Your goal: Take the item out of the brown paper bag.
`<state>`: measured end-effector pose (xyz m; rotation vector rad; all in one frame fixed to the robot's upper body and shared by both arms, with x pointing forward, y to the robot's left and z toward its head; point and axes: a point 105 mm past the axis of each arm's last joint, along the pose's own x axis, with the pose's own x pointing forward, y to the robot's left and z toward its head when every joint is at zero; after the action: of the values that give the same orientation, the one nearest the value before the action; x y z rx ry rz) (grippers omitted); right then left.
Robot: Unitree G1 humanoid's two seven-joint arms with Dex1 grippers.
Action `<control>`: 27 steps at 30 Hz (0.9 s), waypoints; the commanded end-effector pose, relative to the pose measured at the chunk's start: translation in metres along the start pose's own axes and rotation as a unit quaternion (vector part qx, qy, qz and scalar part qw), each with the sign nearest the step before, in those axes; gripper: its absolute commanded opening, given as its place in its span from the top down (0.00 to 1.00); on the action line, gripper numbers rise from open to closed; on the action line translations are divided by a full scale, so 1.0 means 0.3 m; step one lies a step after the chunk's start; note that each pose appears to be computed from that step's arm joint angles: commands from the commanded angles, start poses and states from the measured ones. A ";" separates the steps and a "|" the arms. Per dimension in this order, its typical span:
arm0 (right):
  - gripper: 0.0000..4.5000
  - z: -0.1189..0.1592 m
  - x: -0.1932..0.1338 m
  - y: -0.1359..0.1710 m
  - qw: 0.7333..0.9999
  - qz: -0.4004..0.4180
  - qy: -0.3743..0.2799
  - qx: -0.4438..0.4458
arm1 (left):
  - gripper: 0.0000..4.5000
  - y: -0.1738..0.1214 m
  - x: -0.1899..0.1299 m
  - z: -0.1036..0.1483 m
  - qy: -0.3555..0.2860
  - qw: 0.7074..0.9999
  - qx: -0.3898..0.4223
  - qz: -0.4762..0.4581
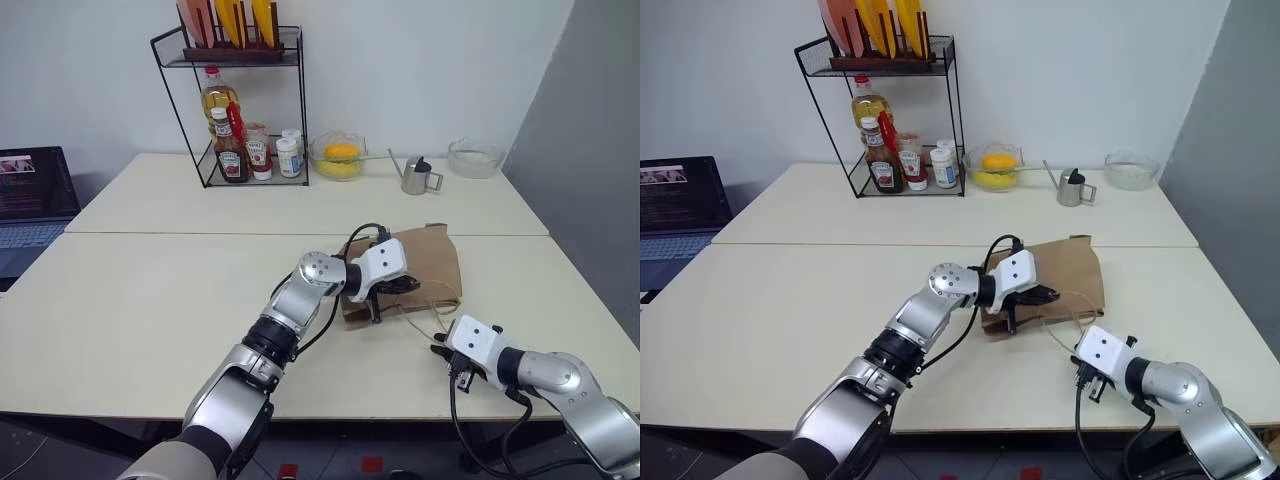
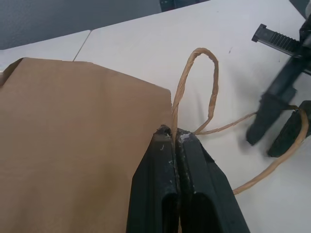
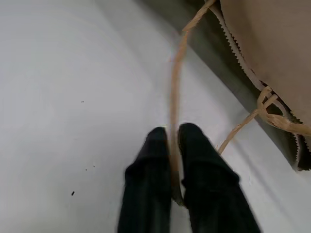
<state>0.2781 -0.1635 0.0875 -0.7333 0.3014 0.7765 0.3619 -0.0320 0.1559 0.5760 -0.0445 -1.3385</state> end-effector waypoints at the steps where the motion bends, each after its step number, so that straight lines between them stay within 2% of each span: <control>1: 0.99 0.040 0.000 0.005 1.000 0.001 -0.018 -0.026 | 1.00 0.048 -0.031 0.063 -0.030 0.999 0.010 0.032; 7: 0.99 -0.005 0.028 0.101 0.994 0.055 0.018 -0.090 | 1.00 0.172 -0.105 0.145 -0.077 0.991 -0.016 0.109; 15: 0.99 0.016 0.069 0.138 0.994 0.062 0.011 -0.095 | 1.00 0.278 -0.200 0.263 -0.129 0.979 -0.008 0.159; 27: 0.99 0.023 0.086 0.147 0.993 0.073 0.011 -0.097 | 1.00 0.305 -0.222 0.273 -0.125 0.977 0.008 0.170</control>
<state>0.2737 -0.1241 0.0744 -0.9269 0.2331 0.8886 0.3991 0.0001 0.2321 0.3914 -0.1640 -1.1394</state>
